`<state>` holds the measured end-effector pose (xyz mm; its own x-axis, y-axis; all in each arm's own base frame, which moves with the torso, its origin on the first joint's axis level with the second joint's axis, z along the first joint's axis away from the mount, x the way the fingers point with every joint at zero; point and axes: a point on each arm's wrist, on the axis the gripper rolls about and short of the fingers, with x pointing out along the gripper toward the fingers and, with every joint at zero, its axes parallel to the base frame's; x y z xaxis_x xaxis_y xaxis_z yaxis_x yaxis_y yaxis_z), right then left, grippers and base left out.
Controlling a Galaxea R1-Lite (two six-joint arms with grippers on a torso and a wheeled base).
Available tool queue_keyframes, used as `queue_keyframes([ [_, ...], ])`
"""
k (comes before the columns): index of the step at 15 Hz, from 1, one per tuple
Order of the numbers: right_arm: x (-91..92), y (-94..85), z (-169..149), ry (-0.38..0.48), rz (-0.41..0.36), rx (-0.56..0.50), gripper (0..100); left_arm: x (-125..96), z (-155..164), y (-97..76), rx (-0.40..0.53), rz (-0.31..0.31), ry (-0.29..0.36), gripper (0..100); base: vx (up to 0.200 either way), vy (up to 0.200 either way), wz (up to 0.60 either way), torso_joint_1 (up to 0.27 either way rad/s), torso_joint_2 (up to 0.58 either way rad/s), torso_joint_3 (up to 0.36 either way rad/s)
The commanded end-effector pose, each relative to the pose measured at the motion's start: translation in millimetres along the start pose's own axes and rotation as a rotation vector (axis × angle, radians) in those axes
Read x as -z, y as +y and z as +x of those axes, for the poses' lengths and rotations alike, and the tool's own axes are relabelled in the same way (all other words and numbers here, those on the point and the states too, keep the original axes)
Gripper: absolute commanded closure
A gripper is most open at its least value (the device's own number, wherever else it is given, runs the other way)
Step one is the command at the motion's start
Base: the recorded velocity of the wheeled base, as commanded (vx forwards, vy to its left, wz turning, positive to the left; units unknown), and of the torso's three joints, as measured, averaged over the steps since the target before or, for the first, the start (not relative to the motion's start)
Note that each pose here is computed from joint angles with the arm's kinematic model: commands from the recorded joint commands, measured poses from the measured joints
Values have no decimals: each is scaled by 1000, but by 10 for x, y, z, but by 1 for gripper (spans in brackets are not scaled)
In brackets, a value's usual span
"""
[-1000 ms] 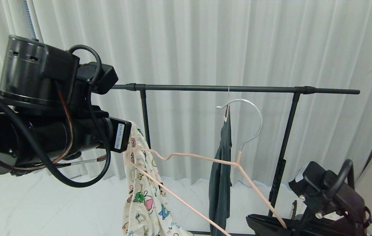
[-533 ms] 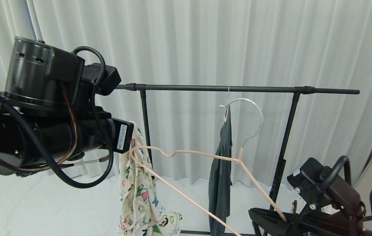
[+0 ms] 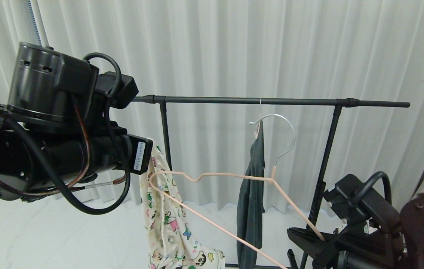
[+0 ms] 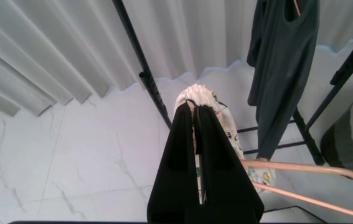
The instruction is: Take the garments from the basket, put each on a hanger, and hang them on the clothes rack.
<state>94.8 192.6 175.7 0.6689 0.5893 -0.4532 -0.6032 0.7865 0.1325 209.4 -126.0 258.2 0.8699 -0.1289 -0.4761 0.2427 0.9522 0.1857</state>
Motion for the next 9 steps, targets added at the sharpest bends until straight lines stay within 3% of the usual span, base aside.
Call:
queue_keyframes([
  [1, -23, -26, 21, -5, 9, 15, 100, -2, 2, 0, -2, 0, 0, 100, 0, 0, 0, 0, 0, 0],
  [4, -188, -82, 68, -51, 45, 57, 100, 4, 26, -13, -2, 5, 7, 100, 0, 0, 0, 0, 0, 0],
  [9, -202, -93, 94, -57, 46, 87, 100, -46, 132, -38, -23, 6, 16, 100, 0, 0, 0, 0, 0, 0],
])
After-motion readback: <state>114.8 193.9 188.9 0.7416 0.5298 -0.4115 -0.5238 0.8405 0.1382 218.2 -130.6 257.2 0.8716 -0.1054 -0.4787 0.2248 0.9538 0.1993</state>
